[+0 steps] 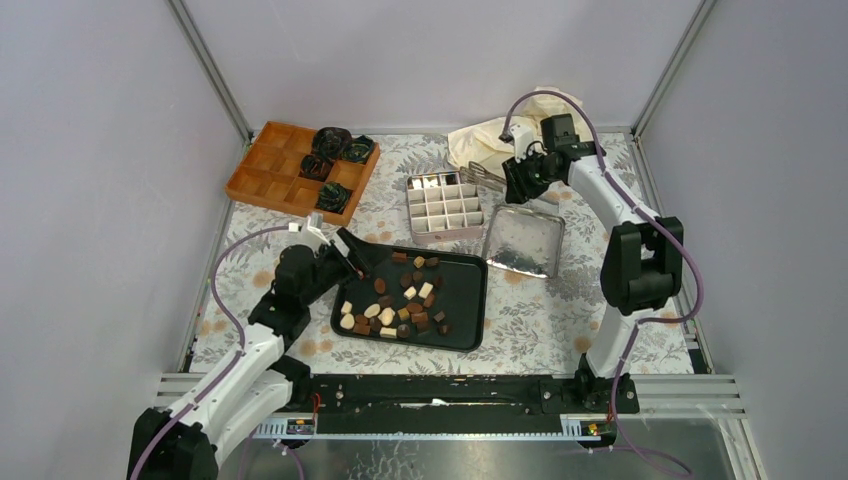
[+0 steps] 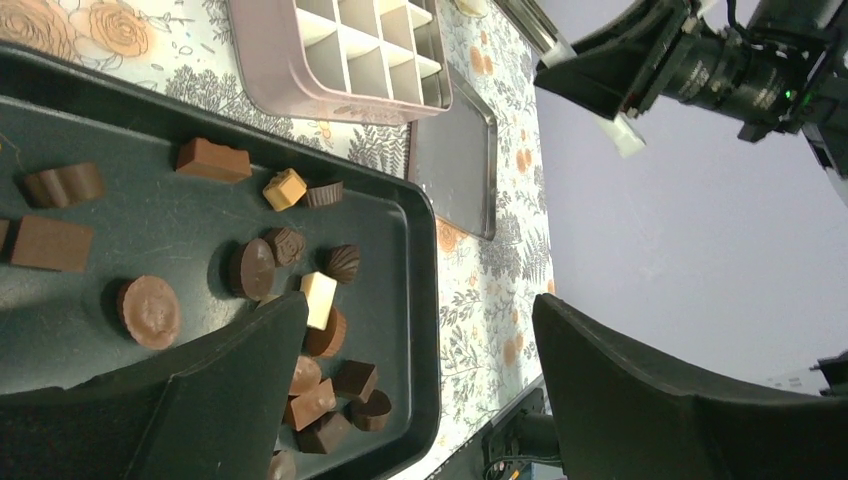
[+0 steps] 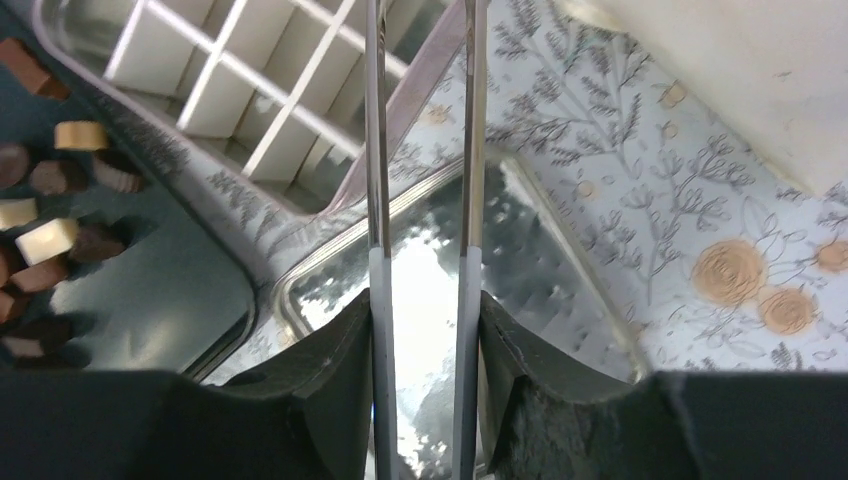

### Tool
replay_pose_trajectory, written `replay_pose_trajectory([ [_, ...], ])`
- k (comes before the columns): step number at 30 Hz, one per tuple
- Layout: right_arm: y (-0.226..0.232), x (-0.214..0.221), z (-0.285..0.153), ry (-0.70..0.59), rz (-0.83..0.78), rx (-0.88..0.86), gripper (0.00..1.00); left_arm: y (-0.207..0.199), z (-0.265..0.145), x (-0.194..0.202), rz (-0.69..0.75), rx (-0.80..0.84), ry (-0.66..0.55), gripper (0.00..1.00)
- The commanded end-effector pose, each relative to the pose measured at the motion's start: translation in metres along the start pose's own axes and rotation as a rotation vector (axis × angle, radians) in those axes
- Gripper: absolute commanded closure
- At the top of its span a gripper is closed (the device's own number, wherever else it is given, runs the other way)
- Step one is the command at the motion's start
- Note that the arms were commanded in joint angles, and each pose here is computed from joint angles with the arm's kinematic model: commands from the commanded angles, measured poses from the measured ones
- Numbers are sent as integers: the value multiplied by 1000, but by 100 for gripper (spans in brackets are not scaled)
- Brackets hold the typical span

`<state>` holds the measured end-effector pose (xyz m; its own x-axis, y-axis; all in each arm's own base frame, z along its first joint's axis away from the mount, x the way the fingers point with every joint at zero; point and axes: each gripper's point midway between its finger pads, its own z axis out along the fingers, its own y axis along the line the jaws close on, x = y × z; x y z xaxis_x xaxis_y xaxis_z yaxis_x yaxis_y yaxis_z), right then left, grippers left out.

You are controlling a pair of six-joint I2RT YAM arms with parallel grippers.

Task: Pack the chocolate
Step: Place the fake chocolate in the packing box, then adjust the packing box at the center of the board.

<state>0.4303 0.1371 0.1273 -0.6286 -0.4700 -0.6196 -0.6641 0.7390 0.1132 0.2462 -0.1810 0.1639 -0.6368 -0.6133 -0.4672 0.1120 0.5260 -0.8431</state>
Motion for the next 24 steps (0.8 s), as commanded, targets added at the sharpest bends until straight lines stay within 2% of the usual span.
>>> replay_pose_trajectory([
  [1,36,-30,-53,-159,-42,-53,57,-12,3,-18,66,-24,-25,11],
  [7,78,-3,-83,-231,-27,-195,57,-6,17,-35,157,-183,-7,16],
  [14,98,48,-112,-321,15,-221,57,-1,49,-55,378,-428,14,16],
  [19,95,76,-122,-398,74,-200,56,1,84,-75,500,-473,-1,17],
  [24,92,83,-125,-428,98,-200,56,7,125,-86,534,-474,-14,17],
])
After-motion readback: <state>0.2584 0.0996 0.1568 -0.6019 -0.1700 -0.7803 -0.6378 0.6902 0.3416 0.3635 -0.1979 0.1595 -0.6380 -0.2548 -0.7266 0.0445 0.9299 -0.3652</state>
